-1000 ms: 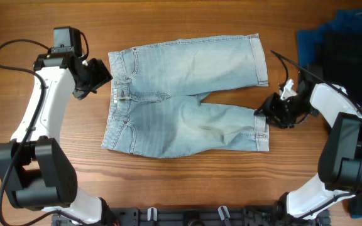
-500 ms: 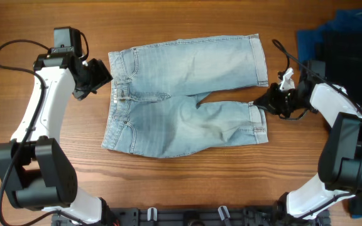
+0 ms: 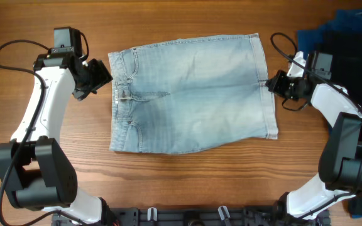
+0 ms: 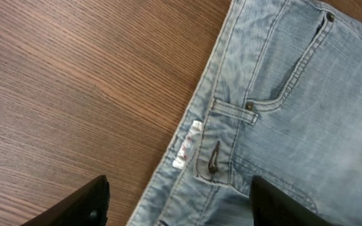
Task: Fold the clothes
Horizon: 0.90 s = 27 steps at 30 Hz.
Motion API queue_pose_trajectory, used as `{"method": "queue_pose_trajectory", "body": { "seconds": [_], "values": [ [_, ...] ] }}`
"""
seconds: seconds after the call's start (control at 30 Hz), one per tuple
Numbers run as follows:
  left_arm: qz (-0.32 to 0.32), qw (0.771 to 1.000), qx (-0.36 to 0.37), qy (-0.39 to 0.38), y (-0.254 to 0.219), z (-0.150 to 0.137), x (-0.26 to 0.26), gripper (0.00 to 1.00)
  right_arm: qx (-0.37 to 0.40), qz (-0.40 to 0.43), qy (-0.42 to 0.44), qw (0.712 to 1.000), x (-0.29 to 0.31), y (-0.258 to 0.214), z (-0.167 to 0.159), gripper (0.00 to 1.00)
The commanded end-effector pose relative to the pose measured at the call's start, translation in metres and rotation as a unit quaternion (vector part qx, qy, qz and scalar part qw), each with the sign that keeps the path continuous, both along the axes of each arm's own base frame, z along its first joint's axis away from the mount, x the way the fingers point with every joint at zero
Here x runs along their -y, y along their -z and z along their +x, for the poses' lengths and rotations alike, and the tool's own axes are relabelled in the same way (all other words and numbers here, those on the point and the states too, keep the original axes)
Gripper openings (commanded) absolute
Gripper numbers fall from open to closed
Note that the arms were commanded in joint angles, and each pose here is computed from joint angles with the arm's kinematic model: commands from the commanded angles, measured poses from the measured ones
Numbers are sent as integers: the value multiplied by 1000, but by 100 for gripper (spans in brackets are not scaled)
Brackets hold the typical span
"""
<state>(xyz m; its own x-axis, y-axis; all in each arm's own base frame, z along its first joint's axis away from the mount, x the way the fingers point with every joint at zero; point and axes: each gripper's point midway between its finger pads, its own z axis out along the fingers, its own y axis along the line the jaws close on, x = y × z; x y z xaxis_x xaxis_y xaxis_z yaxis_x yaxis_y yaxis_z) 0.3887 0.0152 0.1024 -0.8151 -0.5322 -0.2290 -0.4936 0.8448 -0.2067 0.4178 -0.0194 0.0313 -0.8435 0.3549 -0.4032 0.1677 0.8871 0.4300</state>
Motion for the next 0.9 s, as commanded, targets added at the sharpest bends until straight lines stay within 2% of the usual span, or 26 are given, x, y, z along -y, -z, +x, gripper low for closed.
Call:
{"method": "queue_pose_trajectory", "body": {
  "seconds": [0.0,0.17,0.2,0.23,0.33,0.37,0.4,0.43,0.47,0.5,0.53,0.6,0.63,0.67,0.8,0.87],
  "values": [
    [-7,1000,-6,-4,4,-1,1,71,14,-73,27,997,29,3,10,4],
    [-4,1000,-5,0,4,-1,0,67,10,-104,40,994,41,5,9,4],
    [-4,1000,0,0,1,0,0,68,16,-104,40,994,41,3,12,13],
    [-3,1000,8,-1,-3,2,-1,67,23,-105,41,993,42,1,15,35],
    [0,999,49,-2,-28,7,-2,68,37,-89,53,994,41,-24,26,88],
    [2,998,68,-2,-38,10,-2,66,42,-83,44,995,37,-36,29,92],
    [3,996,84,-2,-47,12,-3,56,42,-81,38,995,36,-46,30,92],
    [2,996,95,-1,-52,14,-2,41,46,-85,12,995,32,-60,33,93],
    [-7,995,98,2,-54,14,1,21,48,-92,-7,995,29,-67,34,93],
    [-23,995,96,9,-53,14,7,11,52,-103,-35,993,26,-75,35,91],
    [-38,995,90,15,-50,13,13,8,55,-113,-56,990,23,-79,36,86],
    [-55,996,72,21,-39,12,19,6,67,-132,-92,985,16,-83,38,52],
    [-59,996,62,23,-31,12,22,4,74,-139,-104,982,12,-84,41,18],
    [-65,996,52,25,-23,12,24,4,78,-140,-108,981,8,-83,43,4],
    [-133,989,15,57,2,11,57,4,109,-145,-124,975,-8,-81,62,4],
    [-133,988,3,79,17,13,70,4,121,-149,-130,973,-15,-72,74,4]
  ]
}}
